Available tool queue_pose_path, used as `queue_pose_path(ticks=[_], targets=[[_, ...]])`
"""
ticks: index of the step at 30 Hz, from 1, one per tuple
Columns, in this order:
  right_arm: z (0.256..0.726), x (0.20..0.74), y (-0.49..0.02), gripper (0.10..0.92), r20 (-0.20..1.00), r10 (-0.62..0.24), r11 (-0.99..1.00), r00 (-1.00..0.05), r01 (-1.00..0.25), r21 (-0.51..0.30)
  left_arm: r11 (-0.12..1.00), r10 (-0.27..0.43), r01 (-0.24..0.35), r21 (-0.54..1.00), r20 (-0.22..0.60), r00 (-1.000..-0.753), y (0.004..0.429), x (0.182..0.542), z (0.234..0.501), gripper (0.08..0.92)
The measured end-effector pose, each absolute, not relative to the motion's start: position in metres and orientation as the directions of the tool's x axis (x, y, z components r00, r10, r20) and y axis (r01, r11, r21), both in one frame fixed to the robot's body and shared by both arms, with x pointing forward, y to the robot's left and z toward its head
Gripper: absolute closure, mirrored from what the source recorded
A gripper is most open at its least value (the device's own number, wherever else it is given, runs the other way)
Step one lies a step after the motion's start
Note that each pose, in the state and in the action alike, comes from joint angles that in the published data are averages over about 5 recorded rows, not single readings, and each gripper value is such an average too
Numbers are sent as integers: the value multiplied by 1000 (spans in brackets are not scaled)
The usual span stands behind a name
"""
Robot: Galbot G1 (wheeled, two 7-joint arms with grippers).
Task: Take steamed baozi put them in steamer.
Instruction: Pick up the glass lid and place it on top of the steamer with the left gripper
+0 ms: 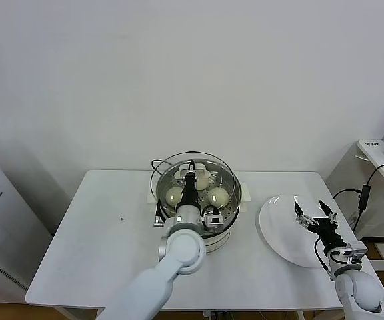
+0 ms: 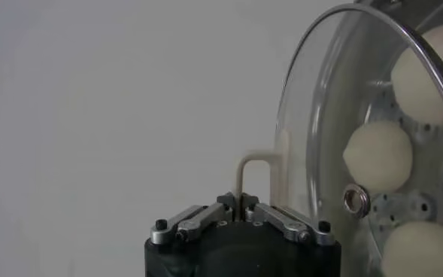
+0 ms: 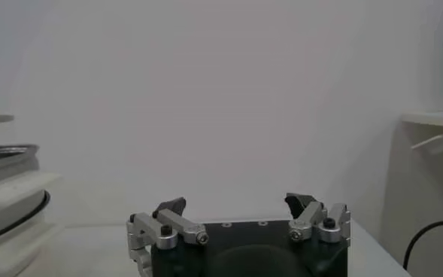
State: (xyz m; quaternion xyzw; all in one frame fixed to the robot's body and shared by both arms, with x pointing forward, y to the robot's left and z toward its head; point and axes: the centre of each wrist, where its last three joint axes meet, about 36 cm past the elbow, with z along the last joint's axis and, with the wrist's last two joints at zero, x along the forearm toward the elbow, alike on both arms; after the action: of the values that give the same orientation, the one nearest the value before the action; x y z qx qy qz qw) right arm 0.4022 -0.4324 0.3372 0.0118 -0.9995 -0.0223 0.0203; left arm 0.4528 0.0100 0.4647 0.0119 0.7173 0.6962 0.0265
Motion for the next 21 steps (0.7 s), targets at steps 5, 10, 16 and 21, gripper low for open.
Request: queue_pose_path(ticks=[5, 10, 16, 21], targets=[[337, 402, -432, 200, 40, -25, 999, -999, -23, 46, 29, 59, -11, 1000, -13, -998, 5, 450, 459, 892], [337, 402, -432, 200, 41, -25, 999, -999, -23, 46, 31, 64, -5, 999, -7, -998, 0, 449, 456, 892], [336, 401, -432, 200, 42, -24, 999, -999, -22, 46, 33, 67, -3, 999, -5, -998, -6, 449, 454, 892], [336, 401, -433, 200, 42, -23, 999, -999, -21, 46, 31, 67, 1, 1000, -1, -998, -7, 449, 451, 892]])
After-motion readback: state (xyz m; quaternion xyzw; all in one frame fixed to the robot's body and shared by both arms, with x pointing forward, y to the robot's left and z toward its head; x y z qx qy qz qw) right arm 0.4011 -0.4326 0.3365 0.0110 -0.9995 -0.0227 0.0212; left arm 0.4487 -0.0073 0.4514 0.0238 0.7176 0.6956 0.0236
